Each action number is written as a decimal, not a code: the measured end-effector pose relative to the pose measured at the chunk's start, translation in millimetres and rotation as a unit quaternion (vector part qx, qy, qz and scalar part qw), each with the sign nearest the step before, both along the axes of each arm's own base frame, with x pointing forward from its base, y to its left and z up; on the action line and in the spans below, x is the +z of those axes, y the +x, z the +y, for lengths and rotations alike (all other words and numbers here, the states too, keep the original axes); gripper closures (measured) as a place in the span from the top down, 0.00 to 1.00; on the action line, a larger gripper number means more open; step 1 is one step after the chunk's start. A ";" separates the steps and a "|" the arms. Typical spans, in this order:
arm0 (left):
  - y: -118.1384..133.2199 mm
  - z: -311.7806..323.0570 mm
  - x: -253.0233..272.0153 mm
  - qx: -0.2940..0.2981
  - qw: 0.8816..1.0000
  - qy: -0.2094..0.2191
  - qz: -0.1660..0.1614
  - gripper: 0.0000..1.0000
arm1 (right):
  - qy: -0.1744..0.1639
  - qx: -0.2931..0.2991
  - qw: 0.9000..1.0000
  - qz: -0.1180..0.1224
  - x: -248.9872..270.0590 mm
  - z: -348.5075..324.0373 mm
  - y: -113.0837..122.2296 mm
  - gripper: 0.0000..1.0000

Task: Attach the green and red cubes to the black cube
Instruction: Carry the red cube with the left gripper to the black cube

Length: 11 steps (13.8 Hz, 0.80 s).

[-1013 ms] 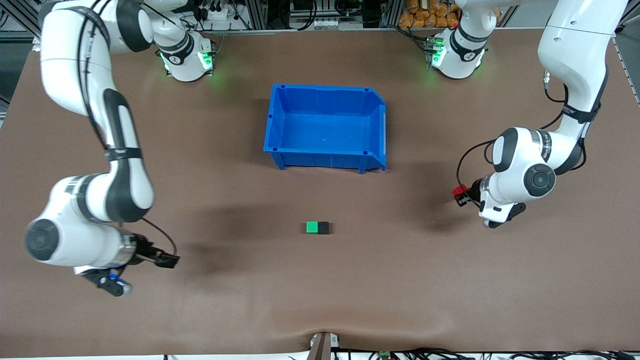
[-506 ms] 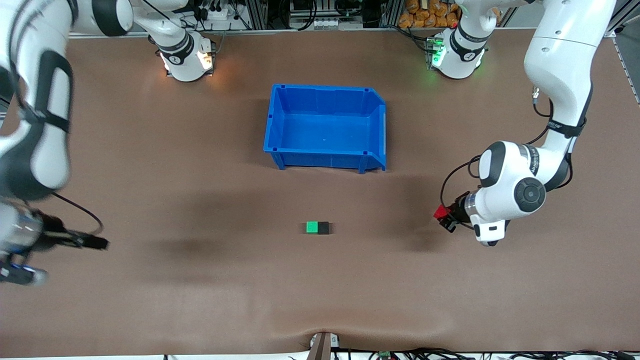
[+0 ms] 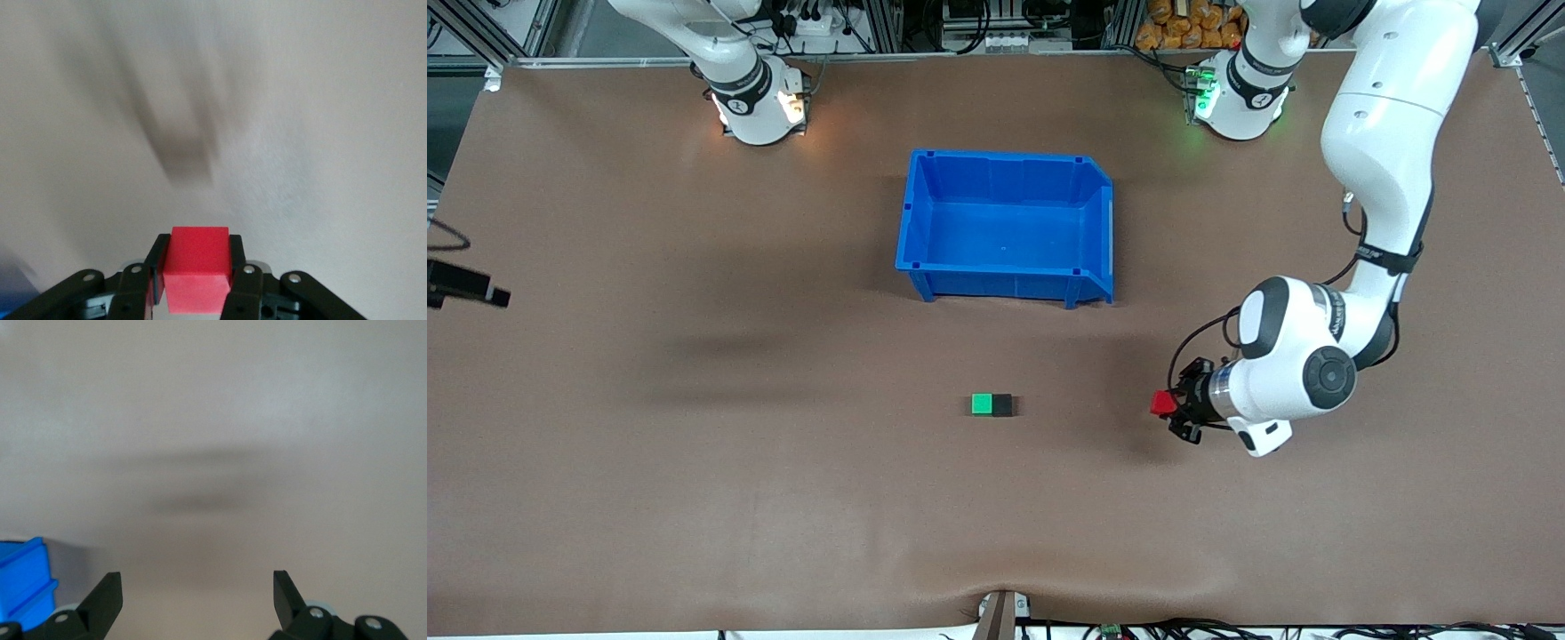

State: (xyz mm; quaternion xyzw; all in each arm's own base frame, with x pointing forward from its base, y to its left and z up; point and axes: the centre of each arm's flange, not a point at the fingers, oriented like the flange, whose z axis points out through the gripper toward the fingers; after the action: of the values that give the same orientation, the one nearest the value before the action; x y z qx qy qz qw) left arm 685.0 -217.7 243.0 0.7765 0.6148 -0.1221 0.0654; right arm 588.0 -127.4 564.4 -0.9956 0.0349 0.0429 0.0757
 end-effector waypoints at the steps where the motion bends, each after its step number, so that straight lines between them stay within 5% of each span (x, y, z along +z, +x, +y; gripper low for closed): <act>1: 0.9 -16.8 -3.5 0.013 1.000 -0.001 0.004 0.39 | 0.002 -0.021 1.000 0.009 -2.7 13.1 -7.1 1.00; 4: -5.0 -73.9 -14.9 0.042 0.999 -0.001 0.015 0.39 | -0.036 -0.047 0.998 0.020 7.0 72.6 -15.6 1.00; 11: -15.8 -124.5 -48.6 0.069 0.998 -0.009 0.006 0.39 | -0.050 -0.052 0.997 -0.030 43.7 80.1 -31.3 1.00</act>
State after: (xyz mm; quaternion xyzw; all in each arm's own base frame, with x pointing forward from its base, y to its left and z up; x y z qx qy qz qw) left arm 669.2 -342.3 194.4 0.7309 0.6659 -0.1279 0.0771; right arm 556.7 -47.3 608.0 -0.9958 0.0867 0.0071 0.0285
